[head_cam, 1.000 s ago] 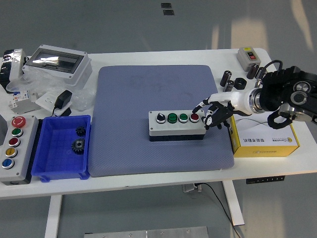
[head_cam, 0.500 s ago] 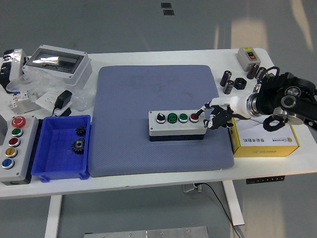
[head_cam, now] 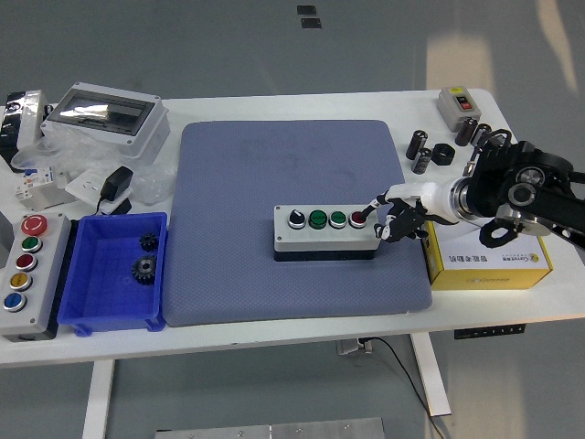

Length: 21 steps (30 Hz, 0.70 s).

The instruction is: Pick up the button,place it on the desk,press the button,press the button

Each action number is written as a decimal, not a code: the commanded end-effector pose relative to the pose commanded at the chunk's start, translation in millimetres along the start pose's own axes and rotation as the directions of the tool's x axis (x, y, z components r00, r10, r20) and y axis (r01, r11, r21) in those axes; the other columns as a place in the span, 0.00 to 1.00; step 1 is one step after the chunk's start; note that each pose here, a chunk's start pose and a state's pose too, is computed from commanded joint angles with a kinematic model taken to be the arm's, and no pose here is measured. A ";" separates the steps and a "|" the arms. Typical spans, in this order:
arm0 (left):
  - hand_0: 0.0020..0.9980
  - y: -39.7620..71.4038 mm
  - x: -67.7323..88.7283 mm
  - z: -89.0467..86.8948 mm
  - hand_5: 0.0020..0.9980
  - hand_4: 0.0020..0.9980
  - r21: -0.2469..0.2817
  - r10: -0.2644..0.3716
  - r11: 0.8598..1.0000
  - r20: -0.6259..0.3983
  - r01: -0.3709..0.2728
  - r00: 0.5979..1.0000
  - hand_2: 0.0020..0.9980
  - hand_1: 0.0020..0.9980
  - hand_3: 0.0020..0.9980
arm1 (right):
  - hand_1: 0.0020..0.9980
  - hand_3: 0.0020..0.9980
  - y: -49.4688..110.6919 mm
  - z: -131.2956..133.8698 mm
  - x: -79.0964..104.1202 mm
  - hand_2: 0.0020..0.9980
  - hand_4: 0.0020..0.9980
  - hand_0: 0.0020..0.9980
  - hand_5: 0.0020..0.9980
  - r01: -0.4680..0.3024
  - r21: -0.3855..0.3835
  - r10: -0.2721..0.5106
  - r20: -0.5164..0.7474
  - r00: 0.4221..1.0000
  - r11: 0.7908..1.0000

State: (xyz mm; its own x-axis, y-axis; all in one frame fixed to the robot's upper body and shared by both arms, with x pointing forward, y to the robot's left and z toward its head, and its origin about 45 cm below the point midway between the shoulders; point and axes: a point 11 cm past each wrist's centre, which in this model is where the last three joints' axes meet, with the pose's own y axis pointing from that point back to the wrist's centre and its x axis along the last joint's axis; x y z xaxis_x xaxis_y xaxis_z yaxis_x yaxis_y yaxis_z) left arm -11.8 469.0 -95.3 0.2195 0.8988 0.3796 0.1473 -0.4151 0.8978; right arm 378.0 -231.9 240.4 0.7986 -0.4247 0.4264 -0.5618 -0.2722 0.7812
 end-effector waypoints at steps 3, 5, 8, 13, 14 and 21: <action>0.63 0.0 -0.5 -0.2 0.00 0.53 0.000 -0.001 1.000 0.001 0.001 1.000 0.52 0.56 0.58 | 0.10 0.84 6.2 -3.9 4.6 0.18 0.26 0.03 0.00 -0.003 0.031 0.002 0.024 1.000 1.000; 0.63 -0.2 -0.9 -1.0 0.00 0.53 0.002 -0.001 1.000 0.001 0.001 1.000 0.52 0.56 0.58 | 0.10 0.84 14.0 -4.0 8.7 0.18 0.26 0.03 0.00 0.000 0.056 -0.002 0.045 0.999 0.998; 0.63 -0.4 -1.4 -2.3 0.00 0.52 0.004 -0.002 1.000 0.002 0.002 1.000 0.52 0.56 0.58 | 0.10 0.84 27.0 1.2 15.1 0.18 0.26 0.03 0.00 -0.004 0.076 0.000 0.056 0.998 0.997; 0.63 -0.7 -3.1 -4.4 0.00 0.52 0.009 -0.003 1.000 0.003 0.003 1.000 0.52 0.56 0.58 | 0.10 0.84 42.9 -3.7 16.8 0.18 0.26 0.03 0.00 -0.030 0.161 0.029 0.012 1.000 0.986; 0.63 -0.8 -3.8 -4.7 0.00 0.52 0.010 -0.004 1.000 0.003 0.004 1.000 0.52 0.56 0.58 | 0.10 0.84 42.6 -8.8 14.0 0.18 0.26 0.03 0.00 -0.034 0.189 0.033 0.004 0.999 0.981; 0.63 -0.4 -15.0 -2.8 0.00 0.52 0.006 -0.020 1.000 0.009 0.020 1.000 0.51 0.55 0.57 | 0.10 0.83 36.0 -40.6 6.2 0.18 0.31 0.03 0.01 -0.225 0.433 0.188 0.128 0.974 0.873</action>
State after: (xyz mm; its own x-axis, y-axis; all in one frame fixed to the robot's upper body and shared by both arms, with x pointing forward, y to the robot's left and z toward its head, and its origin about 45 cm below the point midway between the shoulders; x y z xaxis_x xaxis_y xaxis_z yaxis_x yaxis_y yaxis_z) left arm -17.8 456.1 -100.8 0.2255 0.9057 0.3590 0.1576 -0.3976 0.9039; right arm 371.5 -209.3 289.6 0.6446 -0.5750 0.5039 -0.7637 -0.5161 0.3879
